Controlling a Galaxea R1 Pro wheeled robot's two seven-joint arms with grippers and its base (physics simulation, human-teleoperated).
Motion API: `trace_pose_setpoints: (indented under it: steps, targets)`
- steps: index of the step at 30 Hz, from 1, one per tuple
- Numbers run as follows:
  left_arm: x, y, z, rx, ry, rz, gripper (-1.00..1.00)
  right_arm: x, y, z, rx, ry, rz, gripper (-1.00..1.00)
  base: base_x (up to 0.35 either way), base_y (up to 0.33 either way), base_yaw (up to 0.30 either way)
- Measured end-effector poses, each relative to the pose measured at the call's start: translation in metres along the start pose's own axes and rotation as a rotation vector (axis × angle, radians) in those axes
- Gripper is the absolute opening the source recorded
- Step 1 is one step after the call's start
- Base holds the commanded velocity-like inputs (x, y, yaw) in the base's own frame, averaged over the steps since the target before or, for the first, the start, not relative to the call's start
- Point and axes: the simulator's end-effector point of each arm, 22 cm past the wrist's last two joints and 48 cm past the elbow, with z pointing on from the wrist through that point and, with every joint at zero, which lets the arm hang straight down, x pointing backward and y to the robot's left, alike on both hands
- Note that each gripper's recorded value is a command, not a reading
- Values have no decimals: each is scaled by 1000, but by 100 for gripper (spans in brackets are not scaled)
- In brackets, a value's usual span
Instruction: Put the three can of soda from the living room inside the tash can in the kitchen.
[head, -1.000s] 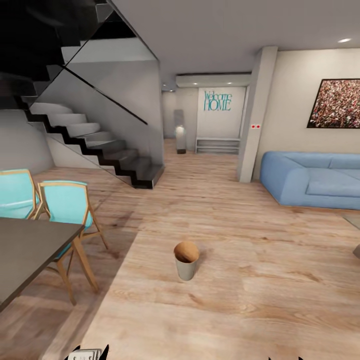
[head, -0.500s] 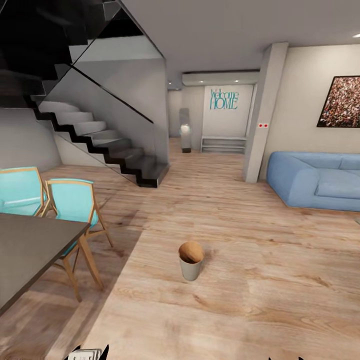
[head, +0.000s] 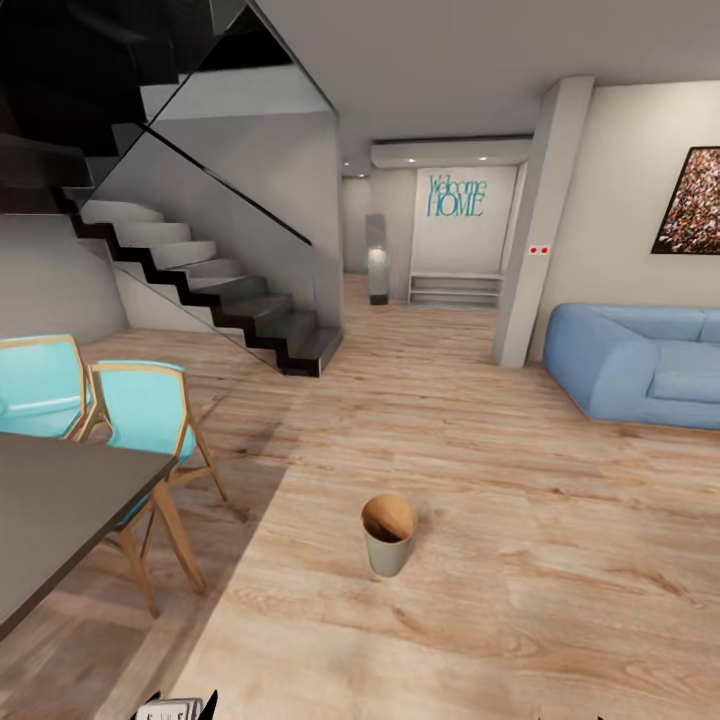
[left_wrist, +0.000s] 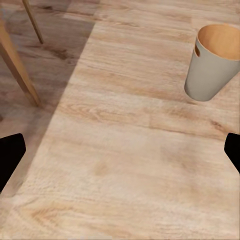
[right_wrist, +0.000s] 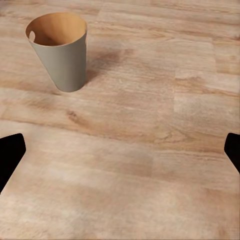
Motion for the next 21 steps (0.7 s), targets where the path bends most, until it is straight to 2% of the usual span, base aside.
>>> trace_pose_setpoints:
  steps: [21]
  targets:
    - [2, 0, 0, 0, 4, -2, 100, 1, 3, 0, -7, 2, -2, 100, 298, 0, 1]
